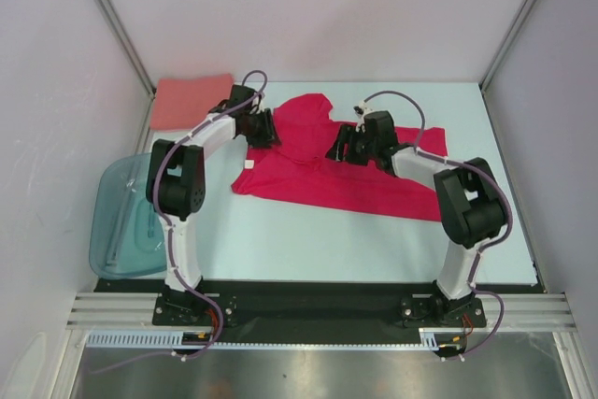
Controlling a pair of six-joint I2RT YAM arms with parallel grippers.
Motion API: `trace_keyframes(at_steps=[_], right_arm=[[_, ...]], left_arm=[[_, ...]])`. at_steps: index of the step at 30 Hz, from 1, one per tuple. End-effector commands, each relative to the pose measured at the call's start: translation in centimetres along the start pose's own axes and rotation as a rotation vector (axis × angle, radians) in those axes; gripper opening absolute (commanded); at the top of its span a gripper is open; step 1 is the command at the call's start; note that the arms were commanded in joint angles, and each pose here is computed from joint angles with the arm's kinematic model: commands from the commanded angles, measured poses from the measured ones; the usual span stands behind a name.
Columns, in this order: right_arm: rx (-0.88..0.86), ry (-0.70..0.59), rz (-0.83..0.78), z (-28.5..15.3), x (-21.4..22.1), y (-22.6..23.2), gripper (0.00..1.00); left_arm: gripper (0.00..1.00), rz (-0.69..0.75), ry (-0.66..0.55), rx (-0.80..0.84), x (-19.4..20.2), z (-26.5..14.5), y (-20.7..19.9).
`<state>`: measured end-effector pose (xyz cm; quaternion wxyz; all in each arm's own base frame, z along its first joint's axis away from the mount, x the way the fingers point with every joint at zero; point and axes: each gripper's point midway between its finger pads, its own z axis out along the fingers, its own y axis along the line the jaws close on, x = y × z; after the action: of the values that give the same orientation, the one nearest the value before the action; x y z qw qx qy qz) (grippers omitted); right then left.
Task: Fold and stack the t-shirts
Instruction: Fold the tshirt
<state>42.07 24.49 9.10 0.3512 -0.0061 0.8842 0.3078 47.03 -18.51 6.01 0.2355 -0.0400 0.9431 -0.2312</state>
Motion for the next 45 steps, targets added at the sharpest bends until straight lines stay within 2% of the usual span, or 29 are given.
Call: trace_keyframes(at_steps=[1,5,17,23,27,29,31,39,42,43,45], right_arm=[[-0.104,-0.027,-0.067,1.8,-1.6,2.6,0.66],[-0.12,-0.002,-0.079,3.3,-0.9,2.9,0.68],[-0.146,0.031,-0.125,5.4,-0.4,3.6,0.67],[-0.139,0.043,-0.156,6.1,-0.4,3.8,0.59],[-0.135,0.067,-0.177,6.4,0.2,3.8,0.58],[-0.131,0.079,-0.187,6.5,0.4,3.7,0.52],[-0.131,0.084,-0.193,6.5,0.6,3.7,0.5],[-0.122,0.11,-0.196,6.8,1.6,3.5,0.48],[-0.127,0.109,-0.197,6.9,1.7,3.7,0.36],[-0.125,0.106,-0.197,6.9,1.6,3.7,0.25],[-0.124,0.099,-0.199,6.7,1.3,3.8,0.19]], left_arm=[[0.45,0.069,-0.078,0.072,-3.0,0.1,-3.0],[0.5,0.049,-0.075,0.056,-3.2,1.5,-2.9],[0.48,0.03,-0.046,0.035,-2.7,3.2,-2.4],[0.4,0.023,-0.039,0.029,-2.7,3.6,-2.2],[0.33,0.016,-0.03,0.023,-2.6,3.7,-2.1],[0.28,0.016,-0.031,0.021,-2.6,3.5,-2.2],[0.26,0.02,-0.032,0.025,-2.7,3.2,-2.4],[0.23,0.024,-0.035,0.027,-3.1,1.9,-2.9],[0.17,0.025,-0.033,0.032,-3.1,1.6,-3.2],[0.14,0.028,-0.035,0.033,-3.3,1.4,-3.3],[0.12,0.032,-0.034,0.026,-3.3,1.0,-3.3]])
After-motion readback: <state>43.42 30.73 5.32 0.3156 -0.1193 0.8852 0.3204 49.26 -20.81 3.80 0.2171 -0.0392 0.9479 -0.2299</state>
